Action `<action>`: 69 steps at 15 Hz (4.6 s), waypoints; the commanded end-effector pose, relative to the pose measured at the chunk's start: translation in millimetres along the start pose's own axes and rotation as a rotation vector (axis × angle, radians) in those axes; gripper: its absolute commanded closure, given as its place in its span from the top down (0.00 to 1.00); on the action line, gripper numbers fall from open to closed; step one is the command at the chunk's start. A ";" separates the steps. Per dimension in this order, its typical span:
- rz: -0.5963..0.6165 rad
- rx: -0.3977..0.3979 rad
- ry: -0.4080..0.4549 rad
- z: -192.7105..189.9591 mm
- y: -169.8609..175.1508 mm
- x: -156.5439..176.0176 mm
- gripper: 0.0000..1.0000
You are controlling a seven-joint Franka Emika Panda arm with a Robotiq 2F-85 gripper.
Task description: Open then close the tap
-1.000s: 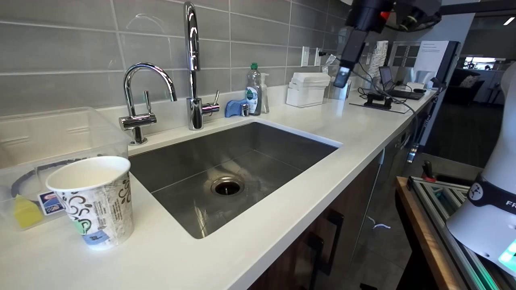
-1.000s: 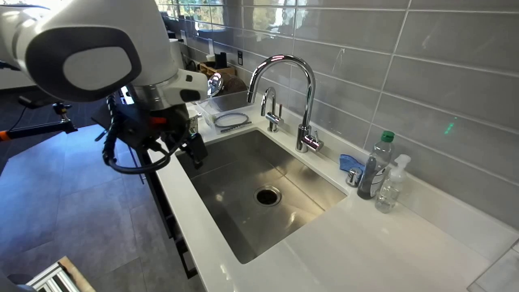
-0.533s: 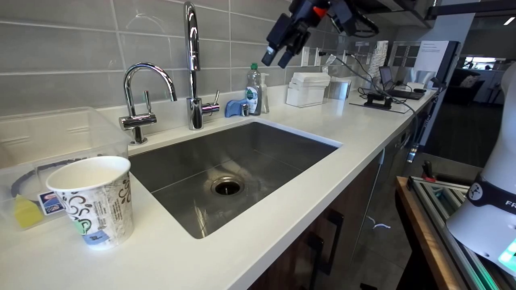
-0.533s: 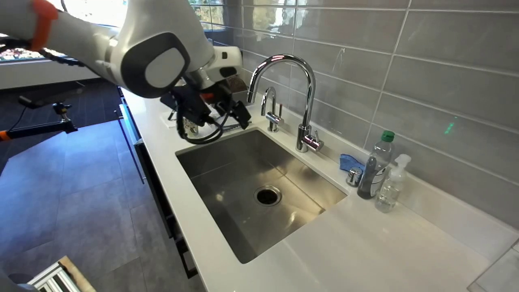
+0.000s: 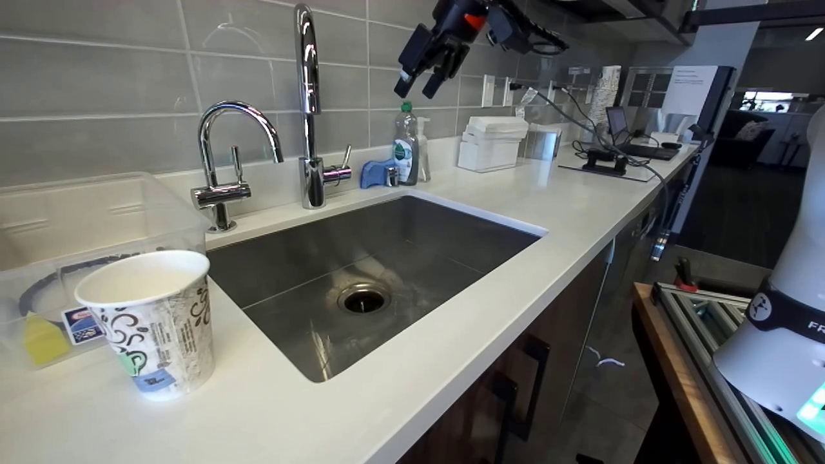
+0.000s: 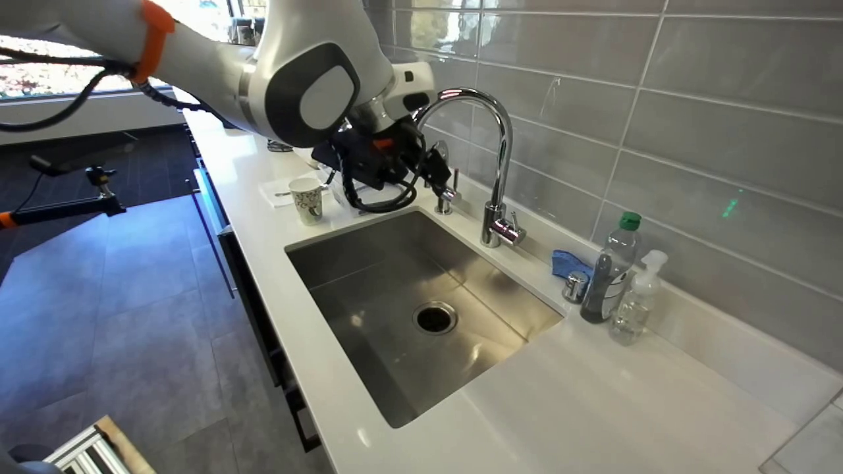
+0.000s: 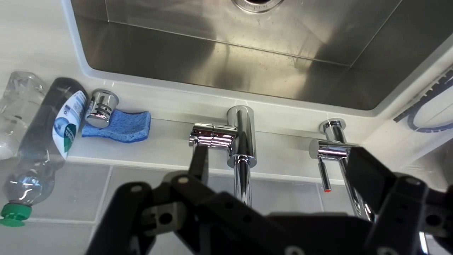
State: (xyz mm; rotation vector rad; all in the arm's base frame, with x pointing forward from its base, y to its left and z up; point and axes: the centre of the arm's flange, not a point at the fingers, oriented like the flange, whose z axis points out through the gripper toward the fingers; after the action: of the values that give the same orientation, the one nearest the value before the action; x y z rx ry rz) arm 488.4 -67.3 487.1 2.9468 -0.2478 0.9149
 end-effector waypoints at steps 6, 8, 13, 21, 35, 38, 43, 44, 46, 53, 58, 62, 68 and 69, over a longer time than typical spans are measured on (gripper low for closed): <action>0.055 -0.050 0.117 44.6 4.8 40.2 1.00; 0.090 -0.074 0.150 65.0 9.9 54.8 1.00; 0.154 -0.128 0.167 114.8 32.8 80.5 1.00; 0.225 -0.177 0.186 175.3 27.3 90.7 1.00; -0.199 -0.052 0.271 192.9 30.6 102.7 1.00; -0.167 -0.075 0.267 194.7 19.9 100.4 1.00; -0.183 -0.073 0.268 194.4 19.4 100.5 1.00; -0.184 -0.073 0.268 194.4 19.4 100.5 1.00; -0.216 -0.039 0.257 196.7 23.7 104.9 1.00; -0.374 0.013 0.202 197.3 16.3 112.9 1.00; -0.440 -0.009 0.183 193.9 27.4 121.7 1.00; -0.492 -0.064 0.142 199.2 38.7 127.8 1.00; -0.547 -0.146 0.109 213.0 47.3 124.5 1.00; -0.557 -0.154 0.099 214.3 47.5 123.2 1.00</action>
State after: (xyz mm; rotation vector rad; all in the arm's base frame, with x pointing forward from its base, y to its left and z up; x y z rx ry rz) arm 693.0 -151.8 391.8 2.6054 0.4404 0.9495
